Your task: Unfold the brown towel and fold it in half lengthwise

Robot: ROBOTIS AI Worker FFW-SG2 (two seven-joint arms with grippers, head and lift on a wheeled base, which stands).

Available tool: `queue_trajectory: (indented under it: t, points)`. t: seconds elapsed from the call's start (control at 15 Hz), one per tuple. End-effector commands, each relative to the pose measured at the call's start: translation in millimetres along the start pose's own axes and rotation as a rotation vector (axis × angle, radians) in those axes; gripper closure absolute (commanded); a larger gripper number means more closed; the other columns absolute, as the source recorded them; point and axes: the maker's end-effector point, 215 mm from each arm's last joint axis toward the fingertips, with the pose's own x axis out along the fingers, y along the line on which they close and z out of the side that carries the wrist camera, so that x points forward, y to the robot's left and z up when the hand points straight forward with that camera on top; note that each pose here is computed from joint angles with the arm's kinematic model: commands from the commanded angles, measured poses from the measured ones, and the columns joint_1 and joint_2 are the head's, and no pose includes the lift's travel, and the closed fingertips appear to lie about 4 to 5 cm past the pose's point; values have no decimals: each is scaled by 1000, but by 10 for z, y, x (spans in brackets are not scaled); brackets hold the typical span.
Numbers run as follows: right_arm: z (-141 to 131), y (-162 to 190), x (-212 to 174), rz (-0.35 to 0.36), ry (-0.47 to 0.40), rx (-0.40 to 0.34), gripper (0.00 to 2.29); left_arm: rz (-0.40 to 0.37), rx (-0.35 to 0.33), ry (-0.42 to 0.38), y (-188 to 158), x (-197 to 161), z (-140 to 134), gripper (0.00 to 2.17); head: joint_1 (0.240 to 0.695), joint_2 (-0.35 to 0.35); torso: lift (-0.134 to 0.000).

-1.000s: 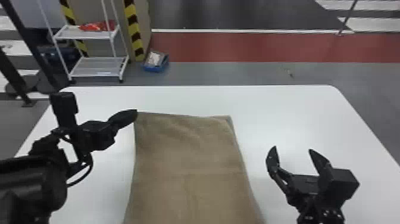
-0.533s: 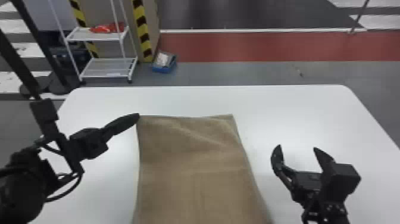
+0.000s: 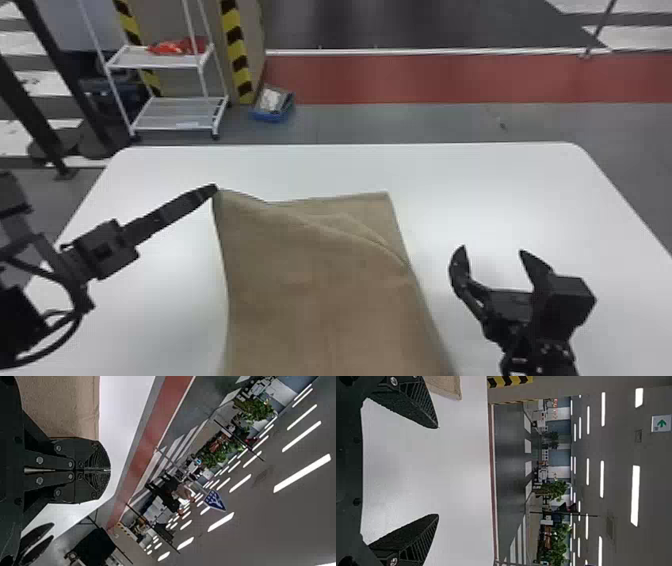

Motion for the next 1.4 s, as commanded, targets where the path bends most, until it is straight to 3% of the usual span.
queue_trajectory:
  t: [0.0, 0.13, 0.27, 0.47, 0.73, 0.87, 0.93, 1.13, 1.33]
  points:
    - [-15, 49, 3, 5, 3, 6, 76, -18, -25, -15, -115, -181, 53, 1379, 695, 35, -123]
    - [-16, 58, 3, 6, 3, 8, 76, 9, -45, -29, -16, -320, 97, 1379, 695, 50, -123]
    - [-33, 58, -3, 6, 6, 8, 76, 112, -42, -45, 354, -437, 121, 1379, 695, 64, -123]
    - [-33, 77, 13, 9, 4, 4, 76, 237, 16, -79, 833, -471, 146, 1376, 695, 118, -123]
    - [-64, 76, 161, 16, 53, -15, 83, 397, 29, -46, 1282, -582, 22, 1318, 695, 162, -123]
    - [-3, 160, 297, 39, 63, -14, 87, 403, 6, -29, 1357, -564, -83, 286, 695, 175, -123]
    - [-2, 269, 372, 69, 75, -16, 93, 414, 1, -25, 1388, -555, -107, 66, 695, 178, -123]
    - [41, 579, 612, 155, 78, -28, 110, 418, 1, -20, 1395, -540, -122, 90, 695, 197, -123]
    - [-93, 937, 848, 222, 130, -70, 124, 412, -1, -17, 1386, -533, -139, 137, 695, 215, -123]
